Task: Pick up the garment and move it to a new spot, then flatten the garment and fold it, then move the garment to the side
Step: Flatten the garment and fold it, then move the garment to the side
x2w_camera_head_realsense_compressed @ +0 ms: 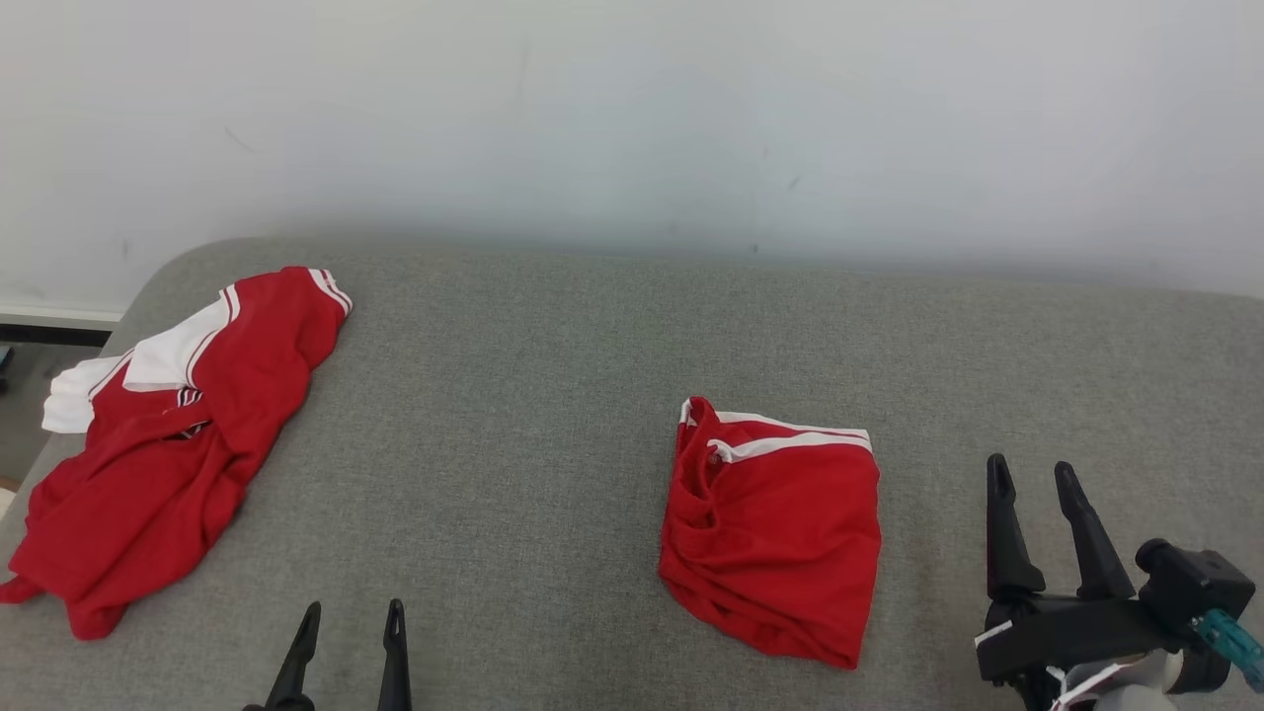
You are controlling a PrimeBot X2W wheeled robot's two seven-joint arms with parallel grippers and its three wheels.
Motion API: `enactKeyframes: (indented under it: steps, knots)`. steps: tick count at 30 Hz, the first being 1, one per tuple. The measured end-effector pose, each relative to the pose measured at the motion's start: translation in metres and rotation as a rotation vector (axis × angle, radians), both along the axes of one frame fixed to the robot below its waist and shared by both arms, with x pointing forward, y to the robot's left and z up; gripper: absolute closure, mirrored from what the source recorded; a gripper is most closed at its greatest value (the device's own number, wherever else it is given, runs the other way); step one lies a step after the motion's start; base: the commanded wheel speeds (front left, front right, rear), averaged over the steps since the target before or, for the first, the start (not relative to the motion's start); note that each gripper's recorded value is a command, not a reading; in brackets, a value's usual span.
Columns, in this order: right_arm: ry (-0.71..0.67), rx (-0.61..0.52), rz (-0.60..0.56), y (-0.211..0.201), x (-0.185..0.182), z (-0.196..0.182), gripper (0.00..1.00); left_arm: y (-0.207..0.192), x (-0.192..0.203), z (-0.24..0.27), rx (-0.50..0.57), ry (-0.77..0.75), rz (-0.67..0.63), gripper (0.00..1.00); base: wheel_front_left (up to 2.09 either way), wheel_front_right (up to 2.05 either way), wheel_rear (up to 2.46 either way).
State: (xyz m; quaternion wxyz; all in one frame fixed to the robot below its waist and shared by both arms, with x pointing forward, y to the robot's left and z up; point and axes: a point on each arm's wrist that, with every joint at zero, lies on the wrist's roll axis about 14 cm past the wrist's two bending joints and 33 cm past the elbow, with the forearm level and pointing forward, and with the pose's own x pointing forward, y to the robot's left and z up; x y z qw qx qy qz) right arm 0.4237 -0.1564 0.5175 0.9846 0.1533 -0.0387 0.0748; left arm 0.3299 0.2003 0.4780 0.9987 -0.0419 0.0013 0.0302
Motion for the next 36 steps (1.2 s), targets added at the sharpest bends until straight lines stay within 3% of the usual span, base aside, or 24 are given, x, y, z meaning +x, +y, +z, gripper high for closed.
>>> enactKeyframes:
  steps: [8, 17, 36]
  knots:
    - [-0.042, 0.005, -0.054, -0.009, -0.034, 0.005, 0.0, -0.006, 0.003, 0.007, 0.054, -0.021, -0.036, 0.0, 0.0, 0.0, 0.0]
    - [-0.015, -0.068, -0.056, -0.008, -0.067, -0.008, 0.0, -0.001, -0.002, 0.007, 0.086, -0.019, -0.037, 0.0, 0.0, 0.0, 0.0]
    - [0.074, -0.036, -0.058, -0.007, -0.097, -0.035, 0.0, -0.013, 0.004, 0.005, 0.1, -0.013, -0.073, 0.0, 0.0, 0.0, 0.0]
